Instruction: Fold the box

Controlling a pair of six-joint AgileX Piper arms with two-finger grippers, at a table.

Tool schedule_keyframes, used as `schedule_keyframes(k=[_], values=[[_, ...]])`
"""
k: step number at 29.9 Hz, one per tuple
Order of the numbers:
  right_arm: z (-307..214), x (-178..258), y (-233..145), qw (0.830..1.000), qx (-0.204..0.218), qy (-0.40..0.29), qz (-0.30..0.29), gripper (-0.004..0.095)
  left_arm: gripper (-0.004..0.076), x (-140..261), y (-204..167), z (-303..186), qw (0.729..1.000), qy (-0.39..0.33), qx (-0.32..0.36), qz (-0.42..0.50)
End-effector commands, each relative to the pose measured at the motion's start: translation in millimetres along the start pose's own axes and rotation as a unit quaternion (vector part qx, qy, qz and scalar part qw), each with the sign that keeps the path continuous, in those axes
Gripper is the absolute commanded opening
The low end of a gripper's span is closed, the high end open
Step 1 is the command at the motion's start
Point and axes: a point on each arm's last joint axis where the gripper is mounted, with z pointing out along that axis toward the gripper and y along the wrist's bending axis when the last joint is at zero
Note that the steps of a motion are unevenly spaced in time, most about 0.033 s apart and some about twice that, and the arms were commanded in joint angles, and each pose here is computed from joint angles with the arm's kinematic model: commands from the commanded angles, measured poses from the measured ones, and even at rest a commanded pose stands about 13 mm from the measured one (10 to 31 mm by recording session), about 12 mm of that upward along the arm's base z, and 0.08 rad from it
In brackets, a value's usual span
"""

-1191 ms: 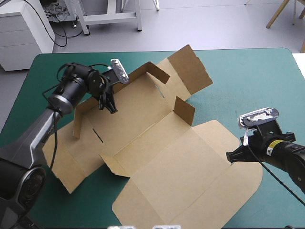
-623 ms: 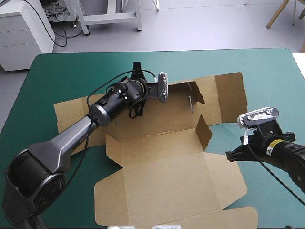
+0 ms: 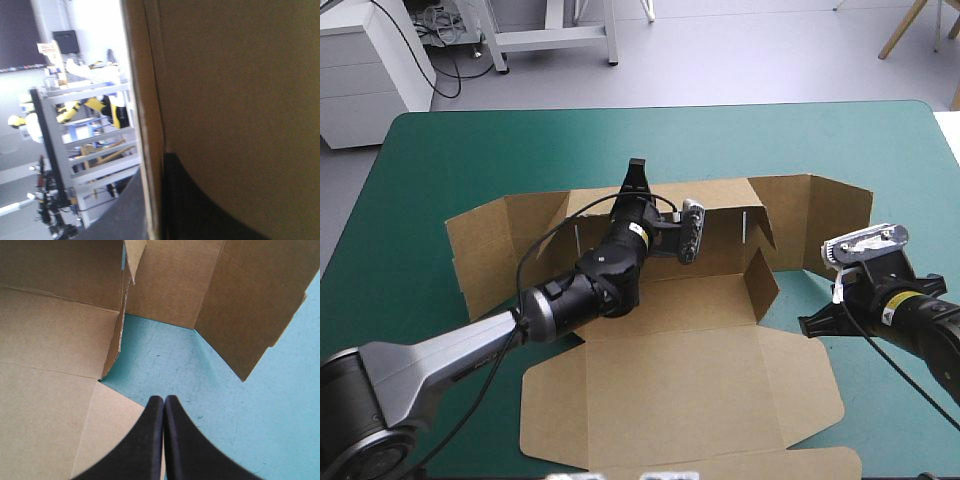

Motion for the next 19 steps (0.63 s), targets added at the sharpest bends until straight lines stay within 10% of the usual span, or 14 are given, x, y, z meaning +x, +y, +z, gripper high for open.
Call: schedule_keyframes(k=[1, 13, 19], values=[[-9.3, -10.5, -5.1, 0.999, 0.019, -0.047, 0.011, -0.0019, -0.001, 0.2, 18.4, -32.3, 0.992, -0.036, -0.114, 0.029], [-10.7, -18.0, -10.5, 0.994, 0.047, -0.09, 0.034, 0.0039, -0.001, -11.4, -18.4, -52.2, 0.987, -0.034, -0.155, 0.032], [-11.1, -18.1, -10.0, 0.994, 0.043, -0.09, 0.041, 0.0564, -0.001, -12.0, -19.0, -52.9, 0.987, -0.034, -0.156, 0.032]])
